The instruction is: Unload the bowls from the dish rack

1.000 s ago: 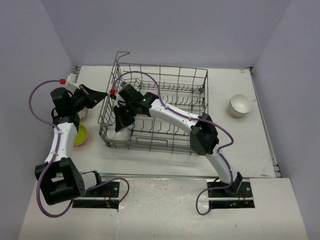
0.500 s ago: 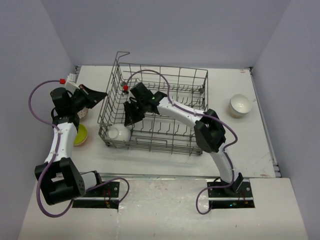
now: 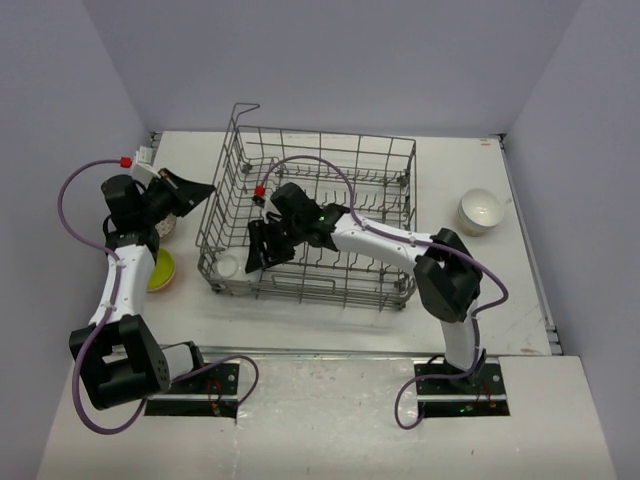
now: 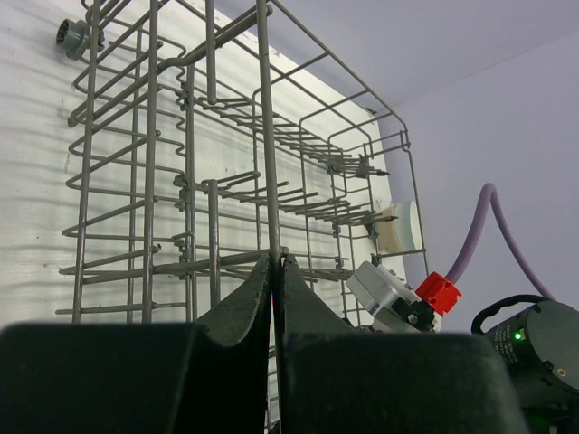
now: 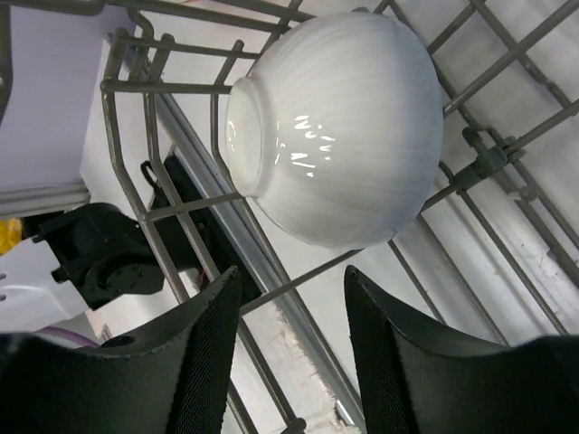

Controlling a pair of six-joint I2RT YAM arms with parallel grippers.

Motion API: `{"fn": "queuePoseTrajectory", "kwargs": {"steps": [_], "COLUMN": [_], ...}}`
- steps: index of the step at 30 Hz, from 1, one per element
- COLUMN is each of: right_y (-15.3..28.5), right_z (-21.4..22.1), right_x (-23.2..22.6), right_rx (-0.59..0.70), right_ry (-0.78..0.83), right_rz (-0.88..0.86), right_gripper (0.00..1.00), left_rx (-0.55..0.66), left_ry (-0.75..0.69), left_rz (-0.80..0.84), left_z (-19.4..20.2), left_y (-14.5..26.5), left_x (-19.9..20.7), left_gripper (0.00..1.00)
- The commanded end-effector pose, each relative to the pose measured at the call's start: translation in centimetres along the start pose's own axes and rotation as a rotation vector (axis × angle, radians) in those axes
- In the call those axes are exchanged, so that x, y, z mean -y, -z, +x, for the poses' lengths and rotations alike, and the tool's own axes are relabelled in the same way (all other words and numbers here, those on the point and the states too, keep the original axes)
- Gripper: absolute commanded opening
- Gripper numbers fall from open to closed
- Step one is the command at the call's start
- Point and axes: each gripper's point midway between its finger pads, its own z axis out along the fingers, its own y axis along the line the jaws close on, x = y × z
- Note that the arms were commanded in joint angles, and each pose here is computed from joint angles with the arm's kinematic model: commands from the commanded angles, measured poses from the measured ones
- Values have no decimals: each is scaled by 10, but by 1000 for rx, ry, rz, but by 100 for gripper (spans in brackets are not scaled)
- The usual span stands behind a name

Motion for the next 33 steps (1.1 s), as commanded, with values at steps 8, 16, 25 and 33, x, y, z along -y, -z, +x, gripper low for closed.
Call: {"fn": "queuePoseTrajectory", "kwargs": {"steps": [8,16,25,33], "right_y": [-9,-27,-41,-37], "right_z": [10,9,3,-1], "right_x": [-9,-3,0,-4], "right_rx": [57,80,118,137], "right_ry": [-55,-25,-72,-61], "right_rz": [-146,-202,-231,-234], "right_gripper": [69,67,67,64], "left_rx": [-84,-90,-92,-103], "left_ry": [-3,-5,-8,-6], "left_rz": [33,42,46,46], "left_z": [23,26,27,29], "left_y": [-9,-8,-9,-11], "left_x": [7,10,12,11], "left_gripper": [0,0,0,0]}}
